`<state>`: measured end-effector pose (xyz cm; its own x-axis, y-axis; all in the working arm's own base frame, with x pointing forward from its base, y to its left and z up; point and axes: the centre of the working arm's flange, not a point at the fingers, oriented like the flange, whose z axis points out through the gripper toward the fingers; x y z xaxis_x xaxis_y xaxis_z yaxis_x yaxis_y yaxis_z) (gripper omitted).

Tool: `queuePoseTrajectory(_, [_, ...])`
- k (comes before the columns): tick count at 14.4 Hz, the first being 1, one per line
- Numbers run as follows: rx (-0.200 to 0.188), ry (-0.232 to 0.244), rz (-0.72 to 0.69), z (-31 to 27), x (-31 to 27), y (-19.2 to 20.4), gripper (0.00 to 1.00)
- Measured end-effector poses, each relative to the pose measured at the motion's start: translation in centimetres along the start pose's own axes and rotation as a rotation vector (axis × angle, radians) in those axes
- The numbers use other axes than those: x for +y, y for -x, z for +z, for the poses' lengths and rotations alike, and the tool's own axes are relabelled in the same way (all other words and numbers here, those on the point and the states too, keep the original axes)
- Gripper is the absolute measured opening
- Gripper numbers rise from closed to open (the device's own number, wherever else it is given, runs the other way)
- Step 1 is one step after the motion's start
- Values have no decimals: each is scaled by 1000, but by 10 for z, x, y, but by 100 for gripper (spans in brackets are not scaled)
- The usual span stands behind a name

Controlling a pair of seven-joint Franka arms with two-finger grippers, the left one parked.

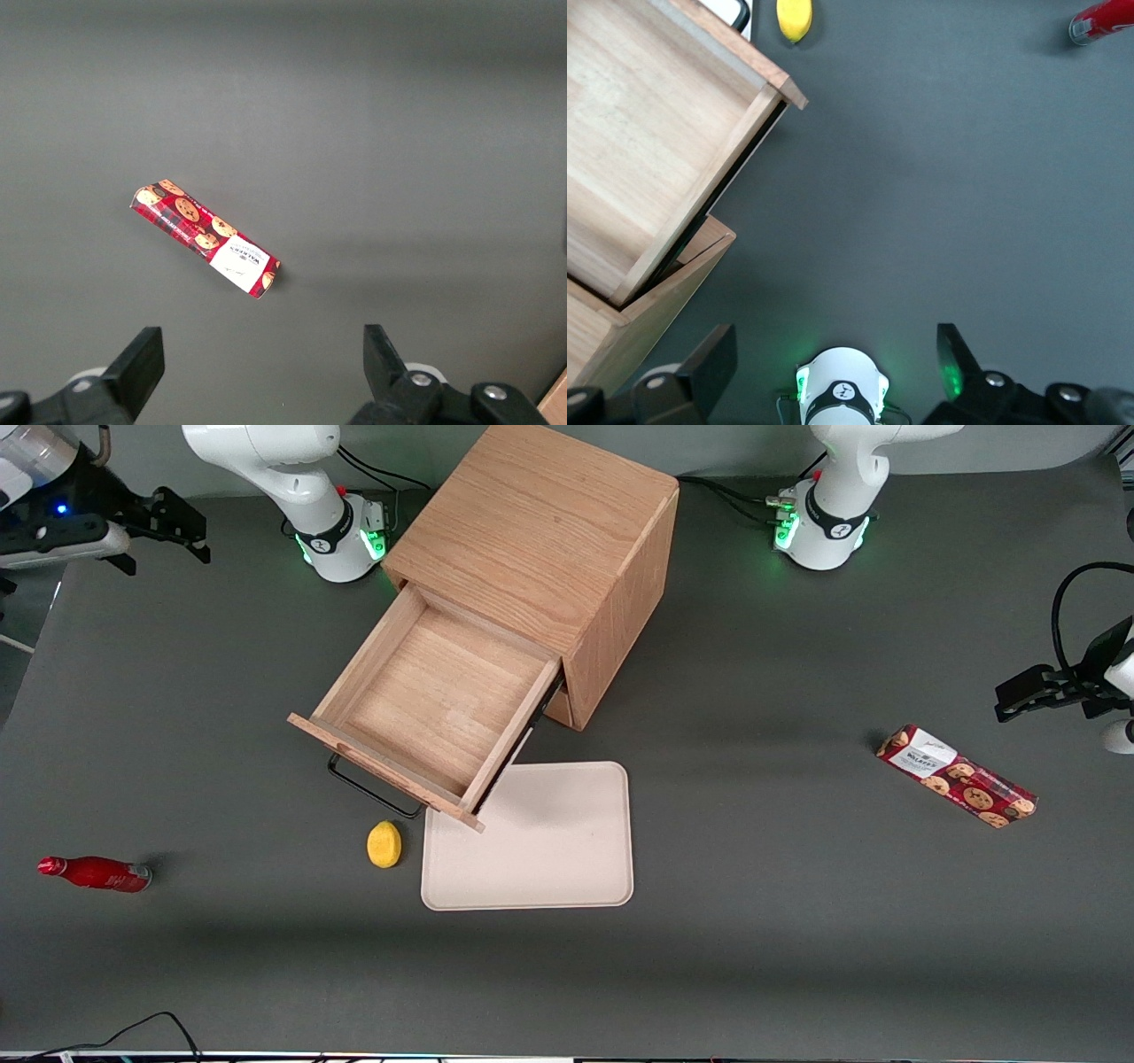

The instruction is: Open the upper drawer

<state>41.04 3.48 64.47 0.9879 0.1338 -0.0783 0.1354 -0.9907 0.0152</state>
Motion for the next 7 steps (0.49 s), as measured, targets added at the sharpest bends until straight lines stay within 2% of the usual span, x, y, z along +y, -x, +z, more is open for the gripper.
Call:
queuePoseTrajectory(4, [31,0,137,-5,-1,-7,100])
queuePoseTrajectory(7, [32,-2,184,-6,-2,-9,100])
